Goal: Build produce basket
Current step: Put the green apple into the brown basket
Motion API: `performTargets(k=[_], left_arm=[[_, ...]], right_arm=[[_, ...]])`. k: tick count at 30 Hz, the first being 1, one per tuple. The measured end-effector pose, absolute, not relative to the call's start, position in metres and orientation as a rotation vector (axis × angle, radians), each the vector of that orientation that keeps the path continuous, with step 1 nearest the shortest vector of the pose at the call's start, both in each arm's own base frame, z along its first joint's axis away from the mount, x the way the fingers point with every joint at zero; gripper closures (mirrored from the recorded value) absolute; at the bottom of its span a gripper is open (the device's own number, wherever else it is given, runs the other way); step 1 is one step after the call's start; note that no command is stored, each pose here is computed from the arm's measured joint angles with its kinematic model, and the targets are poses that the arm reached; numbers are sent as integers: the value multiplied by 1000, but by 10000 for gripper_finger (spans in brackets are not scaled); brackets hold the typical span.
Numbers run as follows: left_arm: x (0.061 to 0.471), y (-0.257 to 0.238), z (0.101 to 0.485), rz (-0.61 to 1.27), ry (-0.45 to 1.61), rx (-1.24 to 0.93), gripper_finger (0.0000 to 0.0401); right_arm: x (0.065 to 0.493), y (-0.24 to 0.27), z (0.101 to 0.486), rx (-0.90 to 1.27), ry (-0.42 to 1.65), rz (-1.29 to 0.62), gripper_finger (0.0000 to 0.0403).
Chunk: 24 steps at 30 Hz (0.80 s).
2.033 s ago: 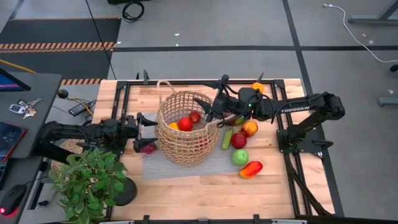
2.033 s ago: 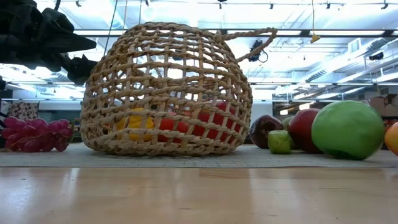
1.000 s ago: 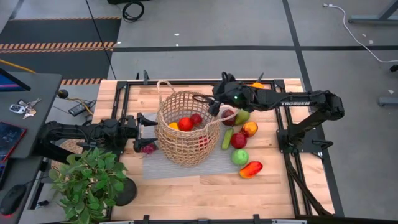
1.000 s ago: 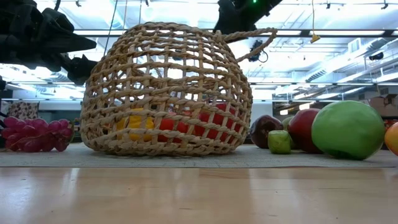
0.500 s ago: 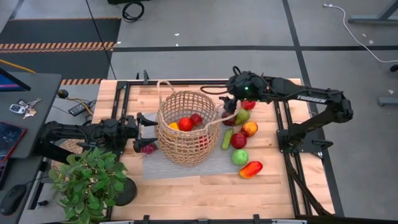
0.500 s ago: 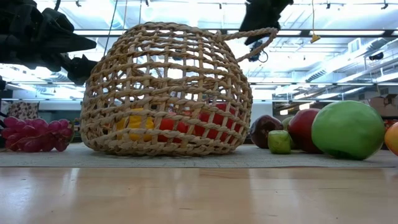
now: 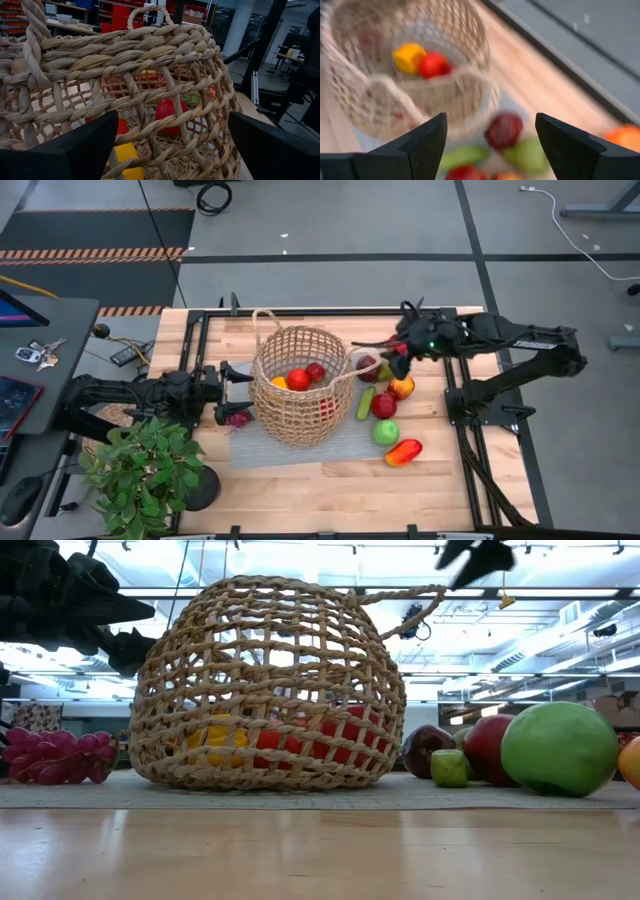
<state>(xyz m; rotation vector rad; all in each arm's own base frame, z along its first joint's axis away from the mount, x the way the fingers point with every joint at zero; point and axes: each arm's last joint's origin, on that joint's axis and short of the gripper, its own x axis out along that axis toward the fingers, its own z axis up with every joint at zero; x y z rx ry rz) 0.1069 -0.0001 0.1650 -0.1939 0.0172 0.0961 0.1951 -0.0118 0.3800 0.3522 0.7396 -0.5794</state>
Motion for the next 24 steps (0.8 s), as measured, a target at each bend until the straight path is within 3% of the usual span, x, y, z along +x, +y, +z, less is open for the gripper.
performTargets(k=[6,14,24], left_arm=[[107,0,165,96,17,-194,15],[107,0,165,96,17,-194,15],[107,0,165,96,18,-194,15]], right_arm=[[191,14,370,453,850,-560,95],[215,67,346,416,949,-489,95],[265,145,267,-29,1152,-318,95]])
